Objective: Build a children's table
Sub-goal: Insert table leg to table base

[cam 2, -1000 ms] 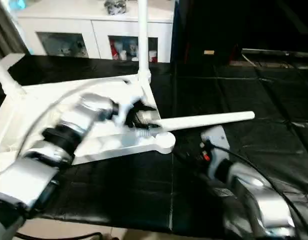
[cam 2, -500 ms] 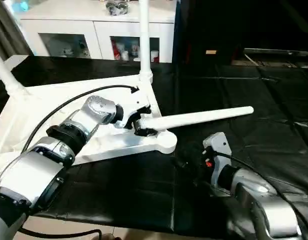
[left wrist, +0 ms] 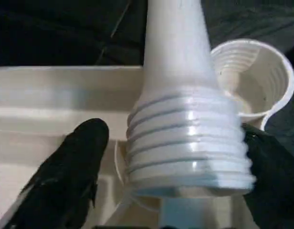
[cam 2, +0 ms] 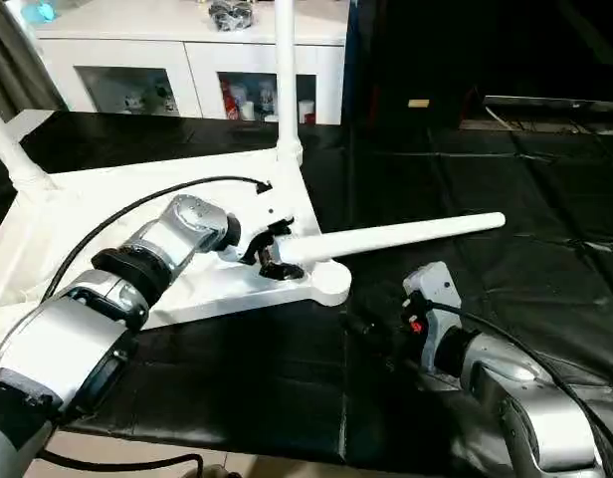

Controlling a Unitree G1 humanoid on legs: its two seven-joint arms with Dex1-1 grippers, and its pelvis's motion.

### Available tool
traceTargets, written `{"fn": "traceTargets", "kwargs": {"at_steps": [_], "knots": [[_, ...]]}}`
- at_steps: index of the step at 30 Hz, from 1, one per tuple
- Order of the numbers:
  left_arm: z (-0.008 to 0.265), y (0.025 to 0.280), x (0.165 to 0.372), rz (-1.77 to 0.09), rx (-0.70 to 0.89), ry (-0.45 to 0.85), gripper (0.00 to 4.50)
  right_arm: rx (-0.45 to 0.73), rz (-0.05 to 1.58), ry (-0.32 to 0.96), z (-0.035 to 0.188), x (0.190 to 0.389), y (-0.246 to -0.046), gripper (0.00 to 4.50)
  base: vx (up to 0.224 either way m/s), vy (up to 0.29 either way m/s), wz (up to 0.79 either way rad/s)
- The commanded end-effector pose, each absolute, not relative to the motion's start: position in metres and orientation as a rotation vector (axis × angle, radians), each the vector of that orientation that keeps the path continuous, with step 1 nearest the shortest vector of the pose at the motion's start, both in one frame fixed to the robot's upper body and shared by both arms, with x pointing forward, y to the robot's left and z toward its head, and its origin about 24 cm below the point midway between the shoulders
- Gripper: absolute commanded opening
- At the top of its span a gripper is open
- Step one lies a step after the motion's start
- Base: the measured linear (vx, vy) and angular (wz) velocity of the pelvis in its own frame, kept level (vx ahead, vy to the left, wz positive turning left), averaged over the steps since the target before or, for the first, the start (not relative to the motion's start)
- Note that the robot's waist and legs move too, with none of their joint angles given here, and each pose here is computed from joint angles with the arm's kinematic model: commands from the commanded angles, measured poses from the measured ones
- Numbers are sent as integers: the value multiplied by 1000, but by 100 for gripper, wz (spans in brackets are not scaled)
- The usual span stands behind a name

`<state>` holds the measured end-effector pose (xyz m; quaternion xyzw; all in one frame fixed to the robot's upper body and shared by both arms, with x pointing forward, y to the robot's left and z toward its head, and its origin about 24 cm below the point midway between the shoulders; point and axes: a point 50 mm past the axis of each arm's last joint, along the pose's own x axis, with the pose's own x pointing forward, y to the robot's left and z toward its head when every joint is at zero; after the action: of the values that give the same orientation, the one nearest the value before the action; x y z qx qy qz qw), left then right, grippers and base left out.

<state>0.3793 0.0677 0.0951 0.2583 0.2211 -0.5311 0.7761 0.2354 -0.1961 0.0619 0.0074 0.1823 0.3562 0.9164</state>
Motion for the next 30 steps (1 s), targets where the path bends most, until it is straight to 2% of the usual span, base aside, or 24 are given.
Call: {"fn": "traceTargets", "kwargs": {"at_steps": [1, 5, 13, 19, 22, 28, 30], "knots": [[101, 66, 381, -1152, 545, 458, 403, -6, 745, 377, 64, 237, -195, 450, 0, 0, 0], [102, 65, 381, -1165, 541, 441, 365, -9, 758, 380, 63, 236, -194, 450, 0, 0, 0], [93, 71, 379, -1164, 572, 486, 301, -6, 766, 390, 61, 237, -193, 450, 0, 0, 0], [91, 73, 378, -1151, 602, 498, 289, -4, 764, 392, 61, 238, -193, 450, 0, 0, 0], [92, 73, 379, -1150, 593, 491, 289, 38, 750, 385, 63, 241, -194, 450, 0, 0, 0], [98, 73, 381, -1121, 481, 438, 288, 131, 702, 252, 79, 252, -197, 450, 0, 0, 0], [100, 76, 383, -1087, 389, 403, 288, 102, 632, 181, 85, 261, -198, 450, 0, 0, 0]]}}
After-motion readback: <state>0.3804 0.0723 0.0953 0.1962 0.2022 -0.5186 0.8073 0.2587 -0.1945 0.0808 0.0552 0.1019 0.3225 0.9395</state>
